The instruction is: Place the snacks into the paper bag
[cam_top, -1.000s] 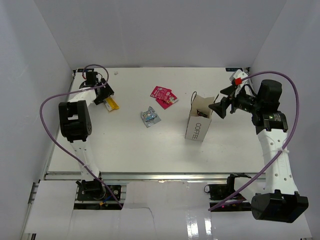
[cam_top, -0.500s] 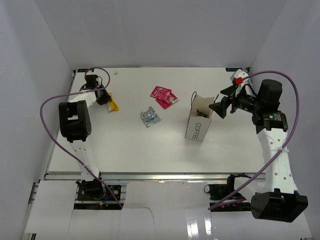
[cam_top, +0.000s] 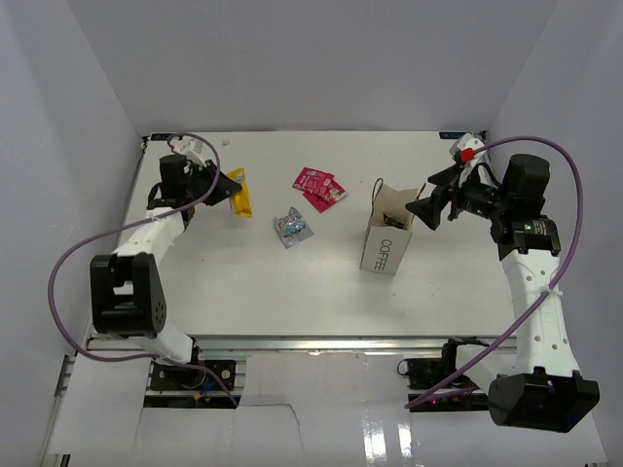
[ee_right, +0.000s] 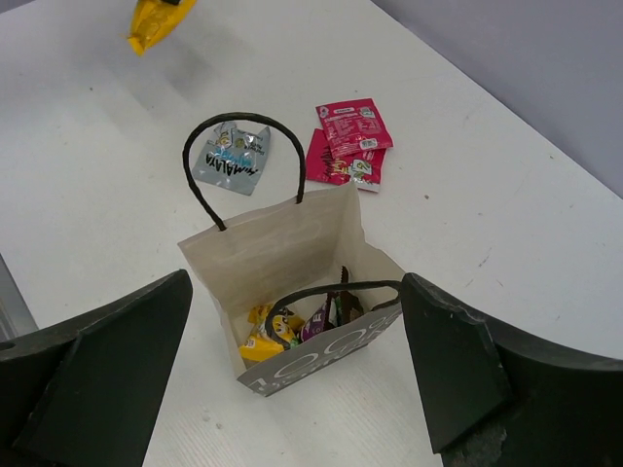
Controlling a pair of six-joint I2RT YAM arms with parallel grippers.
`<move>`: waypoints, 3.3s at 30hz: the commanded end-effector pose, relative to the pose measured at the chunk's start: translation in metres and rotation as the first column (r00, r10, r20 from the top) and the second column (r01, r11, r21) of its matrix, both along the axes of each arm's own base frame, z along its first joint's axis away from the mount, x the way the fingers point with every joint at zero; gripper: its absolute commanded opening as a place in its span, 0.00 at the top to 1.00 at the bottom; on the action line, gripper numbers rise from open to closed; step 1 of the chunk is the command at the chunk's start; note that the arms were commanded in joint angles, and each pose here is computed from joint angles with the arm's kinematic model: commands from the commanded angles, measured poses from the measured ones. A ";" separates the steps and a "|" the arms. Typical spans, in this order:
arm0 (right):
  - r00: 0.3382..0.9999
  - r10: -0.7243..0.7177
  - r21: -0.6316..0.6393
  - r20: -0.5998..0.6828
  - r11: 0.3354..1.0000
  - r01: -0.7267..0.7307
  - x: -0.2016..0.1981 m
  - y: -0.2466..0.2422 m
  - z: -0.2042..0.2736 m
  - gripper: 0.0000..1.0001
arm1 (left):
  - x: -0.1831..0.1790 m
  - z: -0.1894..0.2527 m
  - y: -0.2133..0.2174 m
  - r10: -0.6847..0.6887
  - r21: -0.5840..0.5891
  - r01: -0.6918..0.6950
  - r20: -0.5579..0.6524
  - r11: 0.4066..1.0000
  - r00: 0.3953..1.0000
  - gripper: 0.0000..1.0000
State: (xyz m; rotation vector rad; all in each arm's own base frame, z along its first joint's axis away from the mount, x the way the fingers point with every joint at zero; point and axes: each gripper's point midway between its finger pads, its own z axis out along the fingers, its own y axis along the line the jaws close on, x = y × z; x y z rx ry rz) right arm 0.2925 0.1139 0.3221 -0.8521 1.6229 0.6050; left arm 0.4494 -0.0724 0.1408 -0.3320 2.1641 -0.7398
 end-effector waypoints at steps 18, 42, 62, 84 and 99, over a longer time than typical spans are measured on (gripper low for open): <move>0.973 -0.225 0.031 0.047 0.974 0.224 0.021 -0.025 0.027 0.07 | -0.132 0.282 -0.309 -0.393 -0.145 0.622 0.662 0.769 0.639 0.81; 0.816 -0.577 0.132 -0.023 0.808 0.575 0.046 -0.074 0.045 0.10 | -0.101 0.235 -0.405 -0.449 0.016 0.593 0.669 0.805 0.592 0.78; 0.983 -0.099 0.084 0.152 0.993 0.087 0.005 -0.006 0.072 0.10 | -0.113 0.259 -0.408 -0.460 0.009 0.637 0.701 0.770 0.545 0.43; 0.931 0.337 -0.099 0.142 0.941 -0.325 0.005 0.132 0.063 0.08 | -0.193 0.238 -0.138 -0.149 0.168 0.063 0.568 0.984 0.809 0.21; 0.951 -0.191 -0.492 -0.243 0.869 0.049 0.077 0.276 -0.163 0.10 | -0.272 0.167 -0.059 0.033 -0.098 0.009 0.417 0.995 0.909 0.02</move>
